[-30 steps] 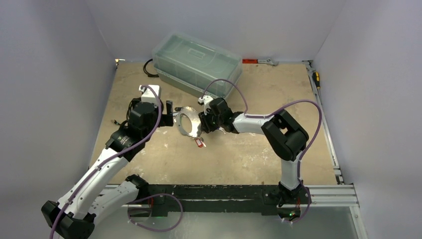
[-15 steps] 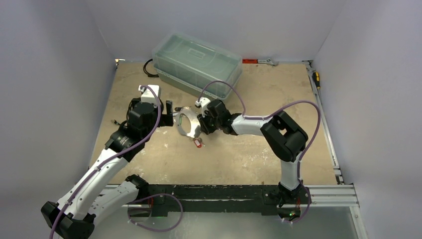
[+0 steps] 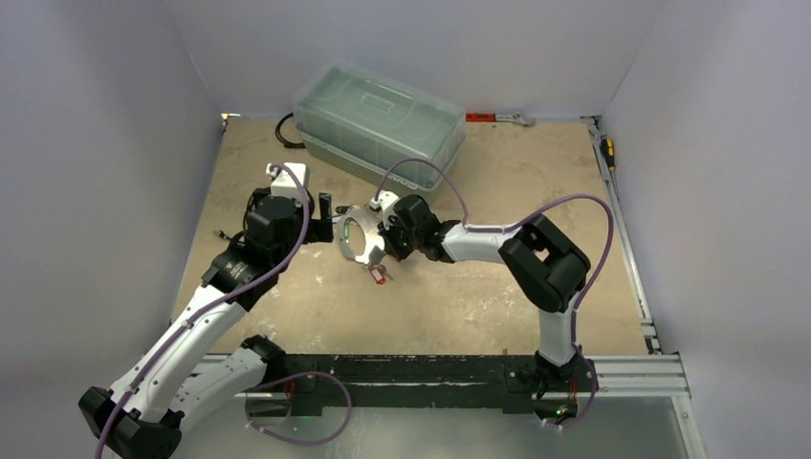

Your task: Put the keys on the keyring

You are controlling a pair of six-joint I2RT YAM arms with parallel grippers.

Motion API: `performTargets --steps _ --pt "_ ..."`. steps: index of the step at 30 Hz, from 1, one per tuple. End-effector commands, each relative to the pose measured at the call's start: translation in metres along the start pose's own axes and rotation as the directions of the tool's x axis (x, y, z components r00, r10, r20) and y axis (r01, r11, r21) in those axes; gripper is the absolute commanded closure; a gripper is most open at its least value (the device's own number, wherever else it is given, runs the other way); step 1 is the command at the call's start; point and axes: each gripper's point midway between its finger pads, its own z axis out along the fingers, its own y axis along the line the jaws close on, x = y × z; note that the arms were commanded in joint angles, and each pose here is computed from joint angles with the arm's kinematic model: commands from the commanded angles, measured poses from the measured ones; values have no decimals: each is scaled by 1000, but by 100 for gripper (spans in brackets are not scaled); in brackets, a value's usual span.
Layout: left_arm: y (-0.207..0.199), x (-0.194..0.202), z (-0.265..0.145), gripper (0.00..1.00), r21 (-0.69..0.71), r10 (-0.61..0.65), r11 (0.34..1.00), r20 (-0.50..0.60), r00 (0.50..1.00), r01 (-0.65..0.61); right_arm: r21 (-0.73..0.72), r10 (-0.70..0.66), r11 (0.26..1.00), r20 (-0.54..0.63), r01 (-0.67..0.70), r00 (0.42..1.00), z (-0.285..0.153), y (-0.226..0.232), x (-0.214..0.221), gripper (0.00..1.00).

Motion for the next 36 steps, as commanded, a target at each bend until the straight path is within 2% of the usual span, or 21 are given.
performTargets --steps 1,8,22,23,25,27,28,31,36 --pt "-1 -14 -2 9 12 -14 1000 48 999 13 4 -9 1000 -130 10 991 -5 2 39 100" --pt "-3 -16 -3 9 27 -12 1000 47 999 11 86 -30 996 -80 37 996 -28 -7 14 100" --pt "-47 -18 -6 14 260 -23 965 20 1000 17 221 -44 974 5 42 999 -69 -19 -23 100" --pt "-46 -18 -7 14 255 -18 967 18 1000 12 223 -23 975 6 21 1000 -71 -18 -23 96" --pt "-43 -18 -6 14 238 -9 971 14 1000 5 217 65 974 -1 -63 998 -73 -13 -19 62" --pt "-41 -15 -6 14 229 0 973 9 1000 -2 180 166 970 12 -166 986 -77 -2 -17 39" --pt "-41 -13 -5 14 229 0 973 10 1000 -2 160 226 961 28 -227 974 -79 4 -18 32" --pt "-40 -10 -5 14 228 3 974 4 1000 -4 116 445 883 102 -455 890 -87 15 -21 22" --pt "-43 -10 -5 14 241 3 970 5 1000 -4 26 682 714 197 -700 704 -91 21 -20 23"
